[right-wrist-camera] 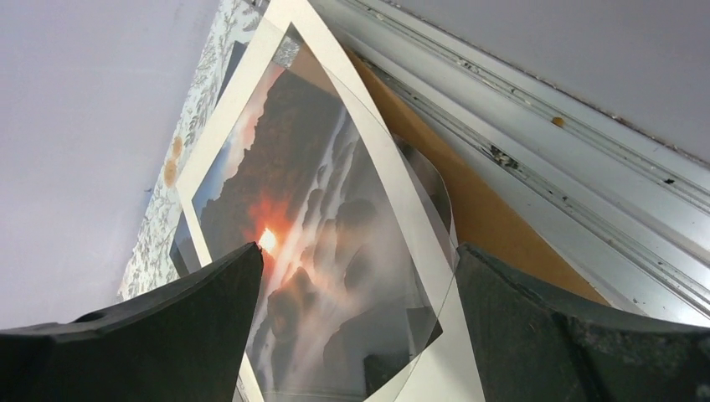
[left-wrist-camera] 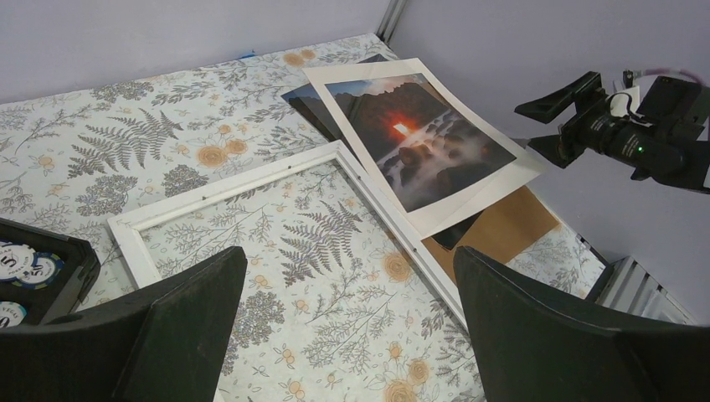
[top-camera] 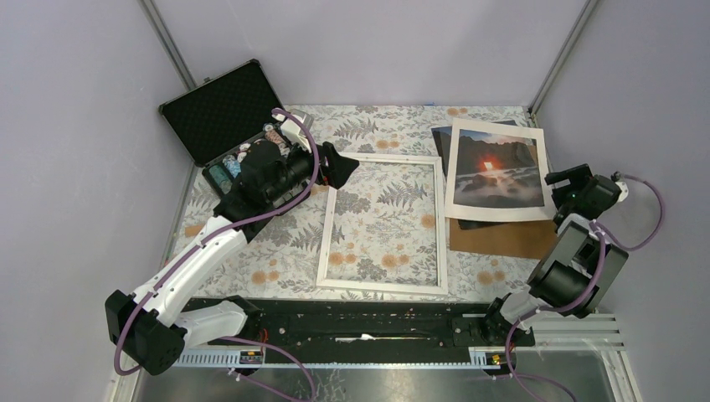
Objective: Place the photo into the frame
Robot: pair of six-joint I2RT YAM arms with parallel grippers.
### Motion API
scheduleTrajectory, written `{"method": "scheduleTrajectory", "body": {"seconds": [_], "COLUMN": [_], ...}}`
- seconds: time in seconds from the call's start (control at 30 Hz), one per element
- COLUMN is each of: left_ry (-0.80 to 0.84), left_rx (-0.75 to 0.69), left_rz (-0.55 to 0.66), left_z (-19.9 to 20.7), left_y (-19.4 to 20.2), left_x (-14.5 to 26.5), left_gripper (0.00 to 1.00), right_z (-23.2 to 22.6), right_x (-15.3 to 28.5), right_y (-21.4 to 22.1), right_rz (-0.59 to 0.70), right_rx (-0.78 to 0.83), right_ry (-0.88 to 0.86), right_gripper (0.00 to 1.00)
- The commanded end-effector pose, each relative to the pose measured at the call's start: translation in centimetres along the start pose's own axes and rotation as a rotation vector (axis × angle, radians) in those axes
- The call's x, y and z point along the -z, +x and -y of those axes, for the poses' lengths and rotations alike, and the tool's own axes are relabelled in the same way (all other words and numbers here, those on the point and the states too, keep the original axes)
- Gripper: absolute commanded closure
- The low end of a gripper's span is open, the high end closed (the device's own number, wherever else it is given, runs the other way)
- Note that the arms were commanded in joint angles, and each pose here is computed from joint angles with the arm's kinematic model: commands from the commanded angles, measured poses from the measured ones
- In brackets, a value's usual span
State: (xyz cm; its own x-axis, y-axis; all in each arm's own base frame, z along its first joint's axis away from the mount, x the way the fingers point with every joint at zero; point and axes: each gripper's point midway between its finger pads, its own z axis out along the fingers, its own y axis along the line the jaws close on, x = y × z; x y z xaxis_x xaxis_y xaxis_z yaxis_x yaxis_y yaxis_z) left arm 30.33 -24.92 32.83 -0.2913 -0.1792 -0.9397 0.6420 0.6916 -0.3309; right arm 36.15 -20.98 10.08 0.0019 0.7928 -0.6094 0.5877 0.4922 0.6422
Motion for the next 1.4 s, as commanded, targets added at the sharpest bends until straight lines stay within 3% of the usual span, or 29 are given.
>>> {"method": "scheduleTrajectory", "body": {"seconds": [0.0,0.4,0.57,0.9,1.2,1.37], "left_ry": [0.04,0.035,0.031,0.032,0.027,0.023], "left_rx": [-0.012,-0.013,-0.012,-0.019,-0.019,-0.02], "left_rz": [0.046,0.04,0.036,0.045,0.043,0.042], "left_z": [1.0,0.8,0.7,0.8,0.7,0.6], "left_y": [-1.3,-1.1,-1.0,-1.3,-1.2,-1.2], "left_x": [0.1,-0.1,-0.2,0.1,0.0,0.0], "left_gripper": [0.01,0.01,0.01,0.01,0.01,0.01], "right_z": [-3.1,-4.1,-4.8,-7.7,-5.9,-5.4], "right_x": [0.9,-0.4,-0.3,0.0,-1.1,-2.9], "right_y": [-3.4,-1.9,-0.8,-0.2,3.2,4.2], "right_rz": [0.075,0.021,-0.005,-0.049,-0.14,-0.135], "right_rx": [0.107,0.189,0.093,-0.059,-0.161,-0.186], "right_ry": [-0.035,-0.023,-0.064,-0.173,-0.163,-0.159], "right_gripper": [0.08,0.06,0.07,0.25,0.24,0.33]}}
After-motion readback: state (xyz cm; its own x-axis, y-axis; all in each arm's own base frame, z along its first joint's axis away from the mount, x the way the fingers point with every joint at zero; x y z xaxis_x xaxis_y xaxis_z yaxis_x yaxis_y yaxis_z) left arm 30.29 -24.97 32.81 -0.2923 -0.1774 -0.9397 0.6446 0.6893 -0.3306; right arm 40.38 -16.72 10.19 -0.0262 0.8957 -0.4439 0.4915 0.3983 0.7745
